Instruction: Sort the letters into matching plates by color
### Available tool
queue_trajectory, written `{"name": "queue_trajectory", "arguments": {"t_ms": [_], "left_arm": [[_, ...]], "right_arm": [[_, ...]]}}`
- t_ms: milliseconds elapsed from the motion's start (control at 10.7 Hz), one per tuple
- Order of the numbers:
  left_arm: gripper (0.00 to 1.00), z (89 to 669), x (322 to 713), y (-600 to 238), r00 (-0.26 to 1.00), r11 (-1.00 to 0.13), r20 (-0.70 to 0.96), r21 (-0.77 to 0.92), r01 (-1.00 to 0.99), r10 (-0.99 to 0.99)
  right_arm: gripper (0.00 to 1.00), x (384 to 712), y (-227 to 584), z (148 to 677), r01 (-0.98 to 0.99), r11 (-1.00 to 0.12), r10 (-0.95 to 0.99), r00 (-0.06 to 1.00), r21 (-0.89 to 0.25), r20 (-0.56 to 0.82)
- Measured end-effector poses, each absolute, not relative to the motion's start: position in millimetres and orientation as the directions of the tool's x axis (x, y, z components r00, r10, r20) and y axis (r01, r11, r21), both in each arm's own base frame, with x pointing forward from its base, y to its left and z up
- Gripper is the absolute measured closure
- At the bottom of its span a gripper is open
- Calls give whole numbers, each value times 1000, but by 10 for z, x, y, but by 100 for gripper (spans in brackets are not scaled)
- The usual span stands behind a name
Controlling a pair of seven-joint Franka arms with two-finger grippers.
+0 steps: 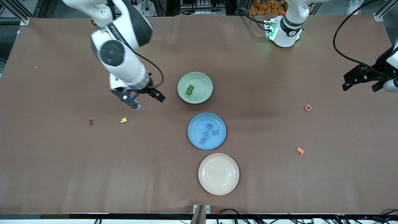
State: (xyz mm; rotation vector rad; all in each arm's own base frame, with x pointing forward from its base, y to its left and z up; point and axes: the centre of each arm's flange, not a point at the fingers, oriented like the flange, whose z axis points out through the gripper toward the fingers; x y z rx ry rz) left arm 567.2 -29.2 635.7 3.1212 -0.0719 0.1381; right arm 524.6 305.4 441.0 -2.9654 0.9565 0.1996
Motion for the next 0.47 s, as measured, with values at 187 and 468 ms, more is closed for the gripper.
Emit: {"name": "queue_trajectory", "arguments": {"t_ms": [187,468], "left_arm": [[0,6343,5679,-293,995,-999,86,13,-47,-46],[0,6340,5680,-307,995,-999,86,13,-51,-50]], "right_arm": [[0,5279,2453,4958,-474,-880,-471,870,14,-144],[0,5517,1578,5592,-341,-940,-335,936,-34,-109]]}}
